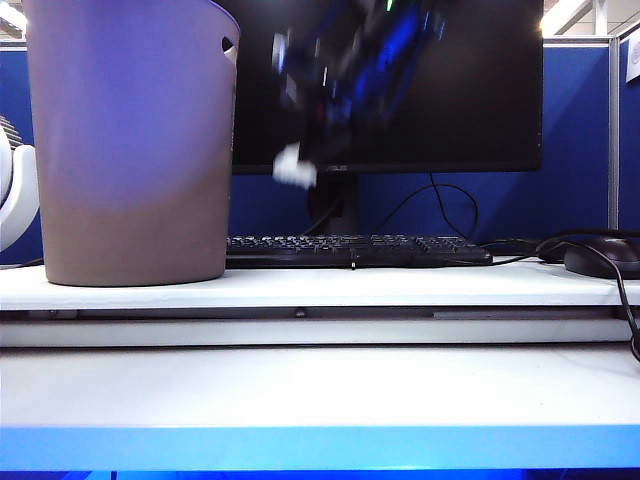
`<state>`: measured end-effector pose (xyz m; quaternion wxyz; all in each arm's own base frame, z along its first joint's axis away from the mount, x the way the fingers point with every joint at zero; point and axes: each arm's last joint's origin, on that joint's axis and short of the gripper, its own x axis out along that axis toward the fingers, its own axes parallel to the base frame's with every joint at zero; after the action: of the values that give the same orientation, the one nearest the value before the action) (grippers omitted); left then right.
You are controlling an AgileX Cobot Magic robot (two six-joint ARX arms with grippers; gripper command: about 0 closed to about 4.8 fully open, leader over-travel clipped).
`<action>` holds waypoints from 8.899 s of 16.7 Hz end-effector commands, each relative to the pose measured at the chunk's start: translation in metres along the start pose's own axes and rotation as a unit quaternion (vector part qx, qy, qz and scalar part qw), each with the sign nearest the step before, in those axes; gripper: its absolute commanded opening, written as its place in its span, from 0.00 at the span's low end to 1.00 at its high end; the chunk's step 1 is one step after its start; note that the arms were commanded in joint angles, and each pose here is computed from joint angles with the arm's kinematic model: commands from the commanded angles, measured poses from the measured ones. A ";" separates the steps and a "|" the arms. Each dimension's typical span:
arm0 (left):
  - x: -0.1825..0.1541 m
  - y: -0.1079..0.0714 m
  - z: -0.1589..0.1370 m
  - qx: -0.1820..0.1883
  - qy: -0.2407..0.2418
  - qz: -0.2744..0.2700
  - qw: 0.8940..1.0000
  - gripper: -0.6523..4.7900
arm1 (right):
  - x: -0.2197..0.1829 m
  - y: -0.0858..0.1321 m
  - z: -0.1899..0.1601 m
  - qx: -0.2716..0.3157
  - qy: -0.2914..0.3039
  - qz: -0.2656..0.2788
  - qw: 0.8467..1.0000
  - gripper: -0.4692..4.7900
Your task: Pick up all paper balls from the table and place them in the pink trash can.
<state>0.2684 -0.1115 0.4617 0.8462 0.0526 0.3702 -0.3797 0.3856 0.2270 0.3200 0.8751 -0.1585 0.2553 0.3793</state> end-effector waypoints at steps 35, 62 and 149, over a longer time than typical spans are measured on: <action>-0.235 -0.156 -0.342 -0.035 -0.495 0.186 0.848 0.11 | -0.416 0.118 -0.102 0.123 -0.313 -0.101 0.936 0.08; -0.005 -0.046 -0.317 -0.210 -0.351 0.044 0.912 0.11 | -0.223 0.134 -0.233 0.001 -0.256 -0.084 0.963 0.08; 0.052 0.016 -0.350 -0.064 -0.415 0.339 0.842 0.11 | -0.213 0.079 -0.323 0.190 -0.301 -0.369 0.859 0.08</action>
<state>0.0974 -0.0021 0.1708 0.9983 -0.0407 -0.0272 -0.0328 0.0973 0.0020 0.1690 0.9981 0.0574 -0.0190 -0.0096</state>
